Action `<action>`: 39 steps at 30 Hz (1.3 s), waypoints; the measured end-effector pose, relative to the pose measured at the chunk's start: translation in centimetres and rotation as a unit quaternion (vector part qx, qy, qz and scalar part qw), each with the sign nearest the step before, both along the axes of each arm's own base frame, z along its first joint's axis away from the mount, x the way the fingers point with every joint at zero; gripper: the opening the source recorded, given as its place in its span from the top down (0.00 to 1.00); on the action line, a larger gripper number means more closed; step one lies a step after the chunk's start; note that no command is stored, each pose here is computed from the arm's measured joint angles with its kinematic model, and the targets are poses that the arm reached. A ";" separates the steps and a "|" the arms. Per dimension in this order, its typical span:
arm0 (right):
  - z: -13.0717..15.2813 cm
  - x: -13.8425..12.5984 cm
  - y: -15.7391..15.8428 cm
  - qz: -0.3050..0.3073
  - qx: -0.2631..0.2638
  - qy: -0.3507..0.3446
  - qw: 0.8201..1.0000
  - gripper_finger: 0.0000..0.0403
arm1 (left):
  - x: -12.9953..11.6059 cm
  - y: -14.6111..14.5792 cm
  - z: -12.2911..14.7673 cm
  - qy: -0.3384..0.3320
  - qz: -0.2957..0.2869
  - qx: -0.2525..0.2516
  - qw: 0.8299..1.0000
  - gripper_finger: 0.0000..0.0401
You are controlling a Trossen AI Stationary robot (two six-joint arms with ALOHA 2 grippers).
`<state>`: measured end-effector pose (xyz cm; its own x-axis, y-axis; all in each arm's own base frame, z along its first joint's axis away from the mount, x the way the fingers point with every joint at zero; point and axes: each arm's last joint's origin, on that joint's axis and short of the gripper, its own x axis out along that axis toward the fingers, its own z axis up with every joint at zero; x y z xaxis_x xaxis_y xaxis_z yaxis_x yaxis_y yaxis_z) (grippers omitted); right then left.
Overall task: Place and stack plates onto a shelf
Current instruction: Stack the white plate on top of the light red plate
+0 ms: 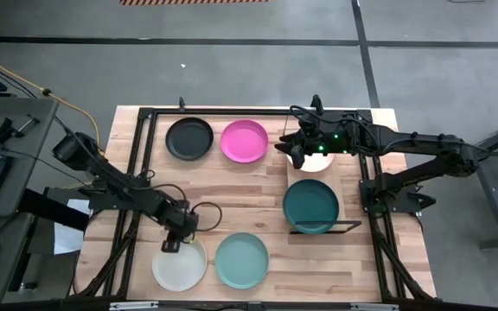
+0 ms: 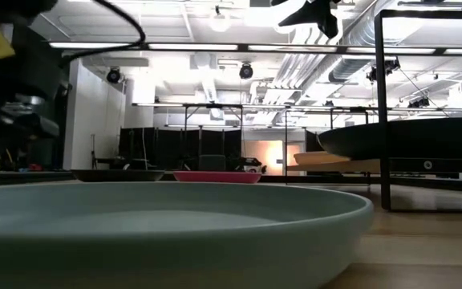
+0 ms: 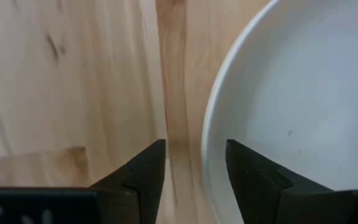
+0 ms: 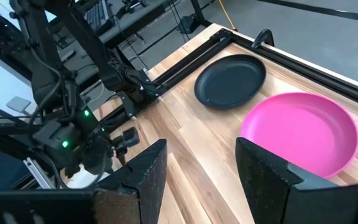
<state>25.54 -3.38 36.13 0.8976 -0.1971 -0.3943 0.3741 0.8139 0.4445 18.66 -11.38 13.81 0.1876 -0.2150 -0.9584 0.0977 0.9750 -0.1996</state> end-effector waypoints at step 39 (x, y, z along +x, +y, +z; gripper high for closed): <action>4.6 -6.8 1.4 -0.017 -0.047 -0.036 0.998 0.57 | 5.0 14.9 13.7 -0.369 0.437 -0.009 0.820 1.00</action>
